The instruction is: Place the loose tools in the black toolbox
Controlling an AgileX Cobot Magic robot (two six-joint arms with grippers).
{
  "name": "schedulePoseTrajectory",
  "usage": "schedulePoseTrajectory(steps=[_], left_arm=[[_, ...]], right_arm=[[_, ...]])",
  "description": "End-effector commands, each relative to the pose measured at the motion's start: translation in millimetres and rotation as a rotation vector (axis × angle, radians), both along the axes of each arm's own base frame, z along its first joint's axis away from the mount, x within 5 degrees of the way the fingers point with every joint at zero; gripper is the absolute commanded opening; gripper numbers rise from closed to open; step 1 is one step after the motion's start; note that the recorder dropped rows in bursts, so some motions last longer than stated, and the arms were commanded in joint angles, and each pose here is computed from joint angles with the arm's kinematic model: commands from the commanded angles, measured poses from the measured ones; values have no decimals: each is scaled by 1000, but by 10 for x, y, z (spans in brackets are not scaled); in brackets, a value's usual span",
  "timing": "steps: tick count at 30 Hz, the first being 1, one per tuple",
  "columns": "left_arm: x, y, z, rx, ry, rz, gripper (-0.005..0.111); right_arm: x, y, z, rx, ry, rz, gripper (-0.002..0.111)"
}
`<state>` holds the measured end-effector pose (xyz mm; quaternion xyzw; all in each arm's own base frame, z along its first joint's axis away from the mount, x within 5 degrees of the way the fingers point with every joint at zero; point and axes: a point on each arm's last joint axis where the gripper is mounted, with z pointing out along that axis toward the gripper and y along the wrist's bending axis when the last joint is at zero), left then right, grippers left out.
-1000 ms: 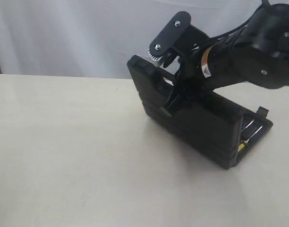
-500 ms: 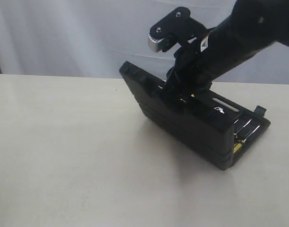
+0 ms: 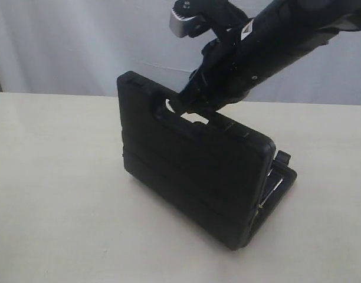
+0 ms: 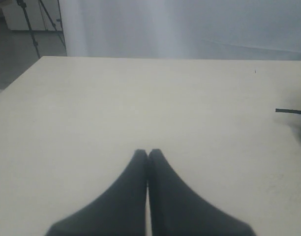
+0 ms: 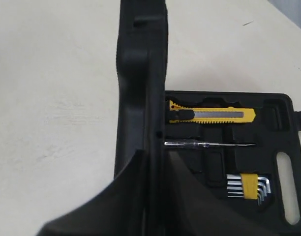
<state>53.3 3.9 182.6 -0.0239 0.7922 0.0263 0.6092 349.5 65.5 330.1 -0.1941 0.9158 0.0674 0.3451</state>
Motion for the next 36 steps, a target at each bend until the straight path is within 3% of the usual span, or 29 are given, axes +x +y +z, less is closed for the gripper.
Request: schedulePoseTrajectory(steps=[1,11,19,24,26,29,30,36], left_arm=[[1,-2,-3,-5,-5,-3,0],[1,-2,-3,-5,-5,-3,0],[1,-2,-3,-5,-5,-3,0],[1,-2,-3,-5,-5,-3,0],[1,-2,-3,-5,-5,-3,0],[1,-2,-3,-5,-5,-3,0],[1,-2,-3,-5,-5,-3,0],[1,-2,-3,-5,-5,-3,0]], right_arm=[[86,-388,106,-19,-70,-88,-1],[535,-1115,-890,-73,150,-188,-1],[723,-1174,-1886,-72,357,-176,-1],[717,-1170,-2048,-60,409,-184,0],[716,-1171,-2033,-62,406,-183,16],[716,-1171,-2033,-62,406,-183,55],[716,-1171,-2033,-62,406,-183,61],[717,-1168,-1948,-60,401,-178,64]])
